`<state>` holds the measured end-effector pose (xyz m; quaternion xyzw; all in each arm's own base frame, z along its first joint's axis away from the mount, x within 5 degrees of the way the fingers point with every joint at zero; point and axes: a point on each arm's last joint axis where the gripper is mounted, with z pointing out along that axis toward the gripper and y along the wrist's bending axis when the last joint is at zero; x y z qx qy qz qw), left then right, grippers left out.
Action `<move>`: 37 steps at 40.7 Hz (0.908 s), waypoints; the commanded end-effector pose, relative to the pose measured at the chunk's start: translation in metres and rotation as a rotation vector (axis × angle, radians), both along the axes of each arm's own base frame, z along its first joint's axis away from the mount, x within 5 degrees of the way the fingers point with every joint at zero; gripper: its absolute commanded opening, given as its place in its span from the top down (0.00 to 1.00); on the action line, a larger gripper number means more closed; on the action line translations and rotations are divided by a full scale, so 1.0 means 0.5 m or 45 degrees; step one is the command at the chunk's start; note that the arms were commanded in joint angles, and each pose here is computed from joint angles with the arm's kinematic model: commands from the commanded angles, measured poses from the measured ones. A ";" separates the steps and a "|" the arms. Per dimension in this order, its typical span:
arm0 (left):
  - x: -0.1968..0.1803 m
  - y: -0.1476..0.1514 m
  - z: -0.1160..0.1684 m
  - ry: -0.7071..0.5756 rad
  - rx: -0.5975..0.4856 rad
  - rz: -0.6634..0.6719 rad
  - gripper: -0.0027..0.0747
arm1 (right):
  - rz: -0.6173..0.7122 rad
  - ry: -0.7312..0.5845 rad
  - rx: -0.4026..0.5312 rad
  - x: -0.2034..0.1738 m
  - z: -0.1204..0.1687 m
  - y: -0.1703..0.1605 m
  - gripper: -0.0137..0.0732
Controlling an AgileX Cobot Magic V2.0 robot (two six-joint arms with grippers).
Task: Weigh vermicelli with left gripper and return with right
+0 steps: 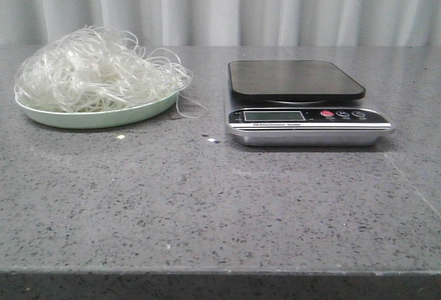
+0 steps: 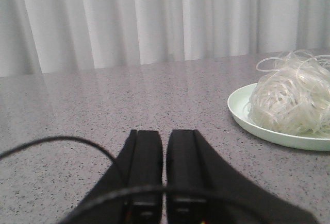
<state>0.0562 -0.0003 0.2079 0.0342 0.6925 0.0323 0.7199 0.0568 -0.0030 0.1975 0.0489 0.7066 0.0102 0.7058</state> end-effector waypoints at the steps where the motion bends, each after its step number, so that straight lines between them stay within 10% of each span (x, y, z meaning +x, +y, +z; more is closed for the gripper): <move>1: -0.004 0.000 0.011 -0.115 -0.022 -0.005 0.78 | -0.012 -0.122 -0.034 -0.004 0.021 -0.001 0.67; 10: -0.006 0.001 0.023 -0.199 -0.040 -0.002 0.78 | -0.012 -0.122 -0.034 -0.004 0.021 -0.001 0.67; 23: -0.063 0.026 0.178 -0.847 -0.379 0.047 0.78 | -0.012 -0.129 -0.035 -0.004 0.022 -0.001 0.67; 37: -0.039 0.000 0.466 -0.597 -0.168 -0.050 0.76 | -0.012 -0.129 -0.035 -0.004 0.022 -0.001 0.67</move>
